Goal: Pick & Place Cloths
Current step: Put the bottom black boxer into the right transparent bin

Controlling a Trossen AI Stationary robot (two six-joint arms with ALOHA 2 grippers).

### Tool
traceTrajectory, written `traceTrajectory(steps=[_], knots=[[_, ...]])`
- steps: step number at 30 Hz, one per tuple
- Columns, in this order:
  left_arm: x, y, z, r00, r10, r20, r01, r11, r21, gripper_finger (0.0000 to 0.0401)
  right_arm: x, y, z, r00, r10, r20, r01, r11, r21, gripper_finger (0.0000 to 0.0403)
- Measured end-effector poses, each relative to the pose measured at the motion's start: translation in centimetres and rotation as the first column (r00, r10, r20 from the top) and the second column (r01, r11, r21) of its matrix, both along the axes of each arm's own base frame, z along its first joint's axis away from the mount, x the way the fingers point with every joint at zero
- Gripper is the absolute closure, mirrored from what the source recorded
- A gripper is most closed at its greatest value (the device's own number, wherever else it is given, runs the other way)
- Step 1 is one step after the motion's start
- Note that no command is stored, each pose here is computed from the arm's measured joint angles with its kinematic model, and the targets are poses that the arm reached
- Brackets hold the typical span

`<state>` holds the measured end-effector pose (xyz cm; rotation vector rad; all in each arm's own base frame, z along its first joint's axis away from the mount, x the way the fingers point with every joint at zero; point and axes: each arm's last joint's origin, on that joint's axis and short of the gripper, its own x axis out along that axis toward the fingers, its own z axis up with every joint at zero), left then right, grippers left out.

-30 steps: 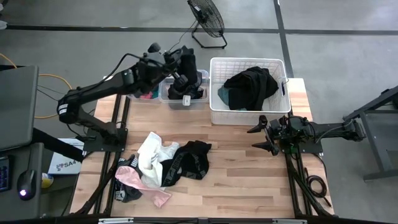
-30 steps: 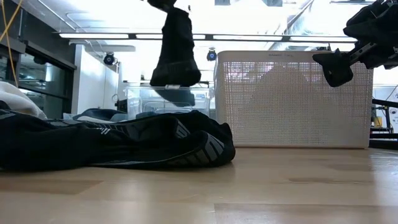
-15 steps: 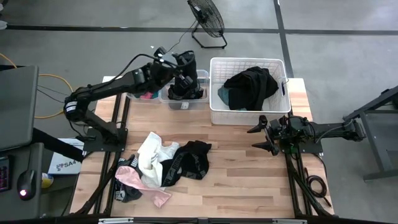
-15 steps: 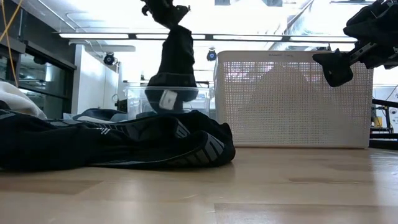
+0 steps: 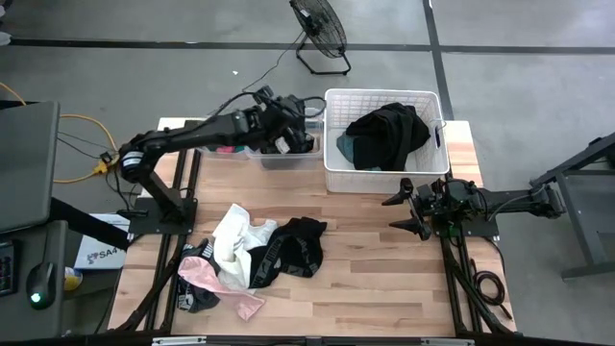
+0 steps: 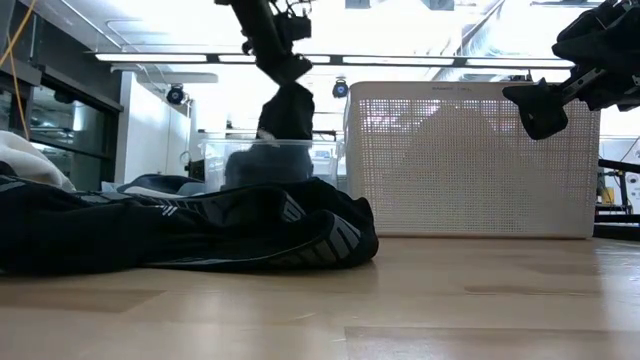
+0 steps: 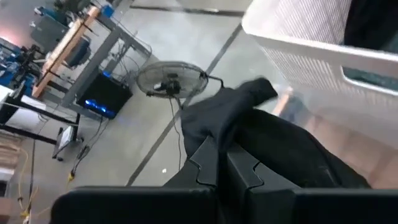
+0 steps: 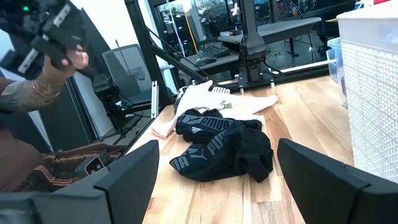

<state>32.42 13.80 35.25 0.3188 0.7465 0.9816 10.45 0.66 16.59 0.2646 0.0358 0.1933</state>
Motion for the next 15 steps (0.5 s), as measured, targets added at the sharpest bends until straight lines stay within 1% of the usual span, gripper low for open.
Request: traceTrajectory(steps=[5, 7, 9, 11, 13, 15], knots=[[0.8, 0.2, -2.7, 0.996, 0.01, -0.084, -0.017, 0.996, -0.091, 0.0401, 0.0, 0.0, 0.0, 1.0, 0.0, 0.0, 0.0, 1.0, 0.0, 0.0085], [1.0, 0.3, -3.4, 0.995, 0.015, -0.094, -0.026, 0.992, -0.124, 0.0401, 0.0, 0.0, 0.0, 1.0, 0.0, 0.0, 0.0, 1.0, 0.0, 0.0085], [1.0, 0.3, -3.9, 0.996, 0.033, -0.083, -0.047, 0.985, -0.168, 0.0401, 0.0, 0.0, 0.0, 1.0, 0.0, 0.0, 0.0, 1.0, 0.0, 0.0085], [0.7, 0.5, -4.3, 0.997, 0.057, -0.053, -0.068, 0.97, -0.234, 0.0401, 0.0, 0.0, 0.0, 1.0, 0.0, 0.0, 0.0, 1.0, 0.0, 0.0085], [0.6, 0.4, -4.5, 0.997, 0.083, -0.004, -0.08, 0.949, -0.306, 0.0401, 0.0, 0.0, 0.0, 1.0, 0.0, 0.001, 0.0, 1.0, 0.0, 0.0085], [0.2, 0.6, -4.7, 0.991, 0.134, 0.022, -0.116, 0.922, -0.37, 0.0401, 0.0, 0.0, 0.0, 1.0, 0.0, 0.0, 0.0, 1.0, 0.0, 0.0085]])
